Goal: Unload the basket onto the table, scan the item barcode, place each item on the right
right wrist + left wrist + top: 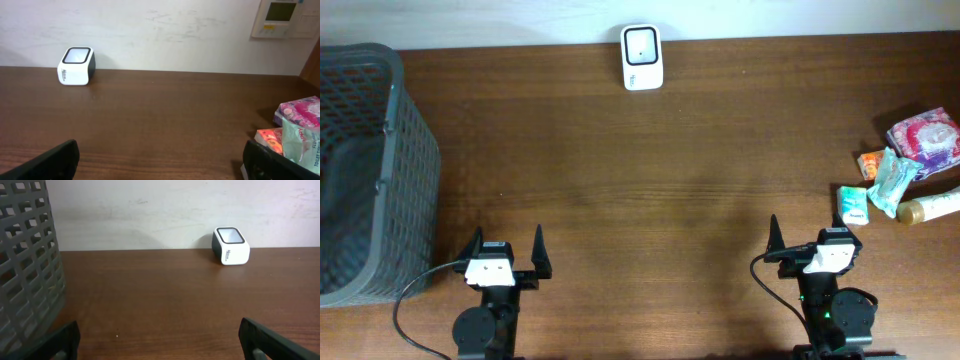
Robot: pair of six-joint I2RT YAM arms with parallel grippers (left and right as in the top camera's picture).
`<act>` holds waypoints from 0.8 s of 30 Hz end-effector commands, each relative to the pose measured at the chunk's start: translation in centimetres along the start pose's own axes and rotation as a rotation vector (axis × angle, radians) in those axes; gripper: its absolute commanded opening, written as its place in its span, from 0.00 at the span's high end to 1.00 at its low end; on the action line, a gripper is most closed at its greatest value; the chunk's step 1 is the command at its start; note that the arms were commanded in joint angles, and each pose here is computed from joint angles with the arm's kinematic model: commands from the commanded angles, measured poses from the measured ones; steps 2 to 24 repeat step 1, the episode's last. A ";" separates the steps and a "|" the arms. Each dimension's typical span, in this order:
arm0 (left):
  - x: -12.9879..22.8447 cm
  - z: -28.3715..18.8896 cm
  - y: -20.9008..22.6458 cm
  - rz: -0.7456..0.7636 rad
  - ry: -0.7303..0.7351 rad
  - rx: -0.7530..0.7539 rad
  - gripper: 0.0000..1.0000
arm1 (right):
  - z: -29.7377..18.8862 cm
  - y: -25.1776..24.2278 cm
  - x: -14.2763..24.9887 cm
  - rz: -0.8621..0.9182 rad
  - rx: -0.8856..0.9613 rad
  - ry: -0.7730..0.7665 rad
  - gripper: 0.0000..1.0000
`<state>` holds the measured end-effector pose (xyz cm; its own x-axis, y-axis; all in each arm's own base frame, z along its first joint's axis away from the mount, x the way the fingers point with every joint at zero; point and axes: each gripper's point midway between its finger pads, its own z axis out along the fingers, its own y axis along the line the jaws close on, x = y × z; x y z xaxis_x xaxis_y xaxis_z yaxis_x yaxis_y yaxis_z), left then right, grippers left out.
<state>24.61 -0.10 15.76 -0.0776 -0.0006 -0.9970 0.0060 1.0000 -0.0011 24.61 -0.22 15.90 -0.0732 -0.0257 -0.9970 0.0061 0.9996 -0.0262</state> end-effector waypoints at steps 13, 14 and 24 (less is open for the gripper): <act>0.2 0.0 0.1 -0.007 0.003 -0.006 0.01 | 0.0 0.1 0.3 0.000 0.001 0.006 0.01; 0.2 0.0 0.1 -0.007 0.003 -0.006 0.01 | 0.0 0.1 0.3 0.000 0.001 0.006 0.01; 0.2 0.0 0.1 -0.007 0.003 -0.006 0.01 | 0.0 0.1 0.3 0.000 0.001 0.006 0.01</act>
